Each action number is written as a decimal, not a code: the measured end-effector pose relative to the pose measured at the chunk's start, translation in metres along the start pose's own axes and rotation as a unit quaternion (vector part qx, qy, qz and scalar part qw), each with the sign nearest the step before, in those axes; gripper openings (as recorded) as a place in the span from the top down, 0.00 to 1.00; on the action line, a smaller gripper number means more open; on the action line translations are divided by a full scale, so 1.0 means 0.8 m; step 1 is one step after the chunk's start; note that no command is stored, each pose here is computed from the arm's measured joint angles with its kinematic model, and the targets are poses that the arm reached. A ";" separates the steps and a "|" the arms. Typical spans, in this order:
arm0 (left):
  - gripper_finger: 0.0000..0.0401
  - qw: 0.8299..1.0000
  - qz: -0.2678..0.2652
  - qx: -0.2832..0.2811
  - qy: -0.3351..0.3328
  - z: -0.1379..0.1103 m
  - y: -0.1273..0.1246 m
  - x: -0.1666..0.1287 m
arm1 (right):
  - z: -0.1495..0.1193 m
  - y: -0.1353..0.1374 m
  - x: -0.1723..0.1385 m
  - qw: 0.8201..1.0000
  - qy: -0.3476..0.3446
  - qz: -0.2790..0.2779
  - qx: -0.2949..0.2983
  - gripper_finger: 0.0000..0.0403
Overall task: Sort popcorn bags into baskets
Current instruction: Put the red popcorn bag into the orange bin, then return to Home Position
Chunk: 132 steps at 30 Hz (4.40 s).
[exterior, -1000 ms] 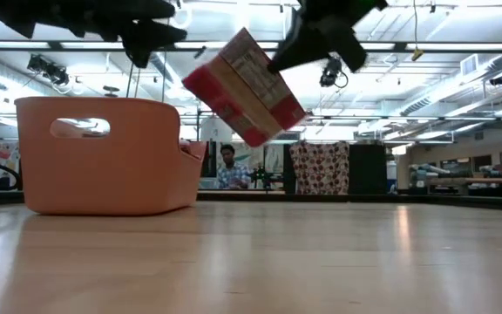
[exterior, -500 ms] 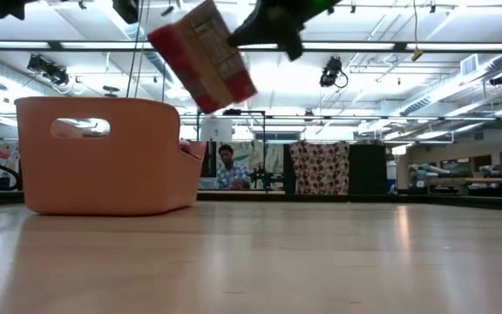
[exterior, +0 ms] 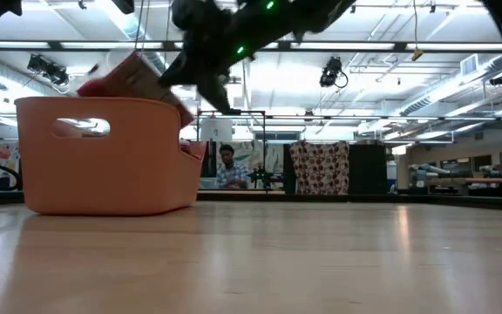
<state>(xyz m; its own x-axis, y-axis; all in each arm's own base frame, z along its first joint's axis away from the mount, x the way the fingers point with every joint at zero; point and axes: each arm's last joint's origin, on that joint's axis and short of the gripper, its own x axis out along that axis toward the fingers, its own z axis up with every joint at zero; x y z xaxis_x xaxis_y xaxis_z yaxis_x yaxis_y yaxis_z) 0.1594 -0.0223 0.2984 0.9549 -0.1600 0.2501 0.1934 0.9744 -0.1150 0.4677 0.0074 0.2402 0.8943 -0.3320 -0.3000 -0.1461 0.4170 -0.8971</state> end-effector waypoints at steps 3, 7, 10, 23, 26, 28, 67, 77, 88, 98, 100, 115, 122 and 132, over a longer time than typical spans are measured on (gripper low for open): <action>0.49 1.000 0.000 0.000 0.000 0.000 0.000 -0.001 | -0.012 0.009 0.031 0.998 -0.008 0.016 -0.053 1.00; 0.49 1.000 0.000 0.000 0.000 0.000 0.000 -0.001 | -0.039 0.021 0.067 0.997 0.009 0.027 -0.072 0.93; 0.49 1.000 0.000 0.000 0.002 0.000 0.000 -0.001 | -0.057 0.020 0.076 0.997 0.057 0.015 -0.052 0.86; 0.49 0.998 0.018 0.043 0.045 -0.009 0.003 -0.022 | -0.060 -0.031 -0.001 0.972 0.187 0.084 0.117 0.72; 0.49 0.997 0.033 0.044 0.045 -0.017 0.006 -0.036 | -0.057 -0.044 -0.026 0.962 0.200 0.084 0.165 0.73; 0.49 0.998 0.040 0.041 0.040 -0.024 0.009 -0.045 | -0.054 -0.039 -0.041 0.960 0.195 0.083 0.183 0.74; 0.49 0.990 0.138 -0.001 -0.017 -0.108 0.033 -0.105 | -0.159 0.111 -0.316 0.843 0.062 -0.073 0.529 0.78; 0.49 0.990 0.139 0.004 -0.014 -0.109 0.033 -0.105 | -0.191 0.133 -0.344 0.799 0.019 -0.082 0.595 0.78; 0.49 0.988 0.155 0.008 -0.007 -0.111 0.035 -0.105 | -0.208 0.160 -0.367 0.777 -0.039 -0.072 0.625 0.78; 0.49 0.983 0.163 0.007 0.082 -0.132 0.036 -0.108 | -0.217 0.170 -0.375 0.777 -0.061 -0.062 0.624 0.78; 0.49 0.982 0.164 0.011 0.098 -0.136 0.037 -0.109 | -0.216 0.169 -0.376 0.782 -0.074 -0.049 0.617 0.78; 0.49 0.980 0.152 0.047 0.120 -0.139 0.037 -0.109 | -0.210 0.170 -0.379 0.798 -0.130 0.037 0.587 0.78; 0.49 0.982 0.133 0.041 0.129 -0.142 0.035 -0.109 | -0.211 0.165 -0.380 0.782 -0.124 -0.001 0.611 0.78; 0.49 0.982 0.136 0.035 0.130 -0.142 0.036 -0.109 | -0.211 0.162 -0.380 0.785 -0.125 -0.020 0.606 0.78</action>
<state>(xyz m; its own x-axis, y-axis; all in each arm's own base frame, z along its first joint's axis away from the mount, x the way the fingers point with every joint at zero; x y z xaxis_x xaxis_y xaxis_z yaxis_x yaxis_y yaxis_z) 0.1070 0.0015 0.1640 0.9961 0.0808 -0.0348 -0.0832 0.9937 -0.0753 0.1055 0.0195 0.1600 0.9655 -0.2508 -0.0701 0.2573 0.9602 0.1085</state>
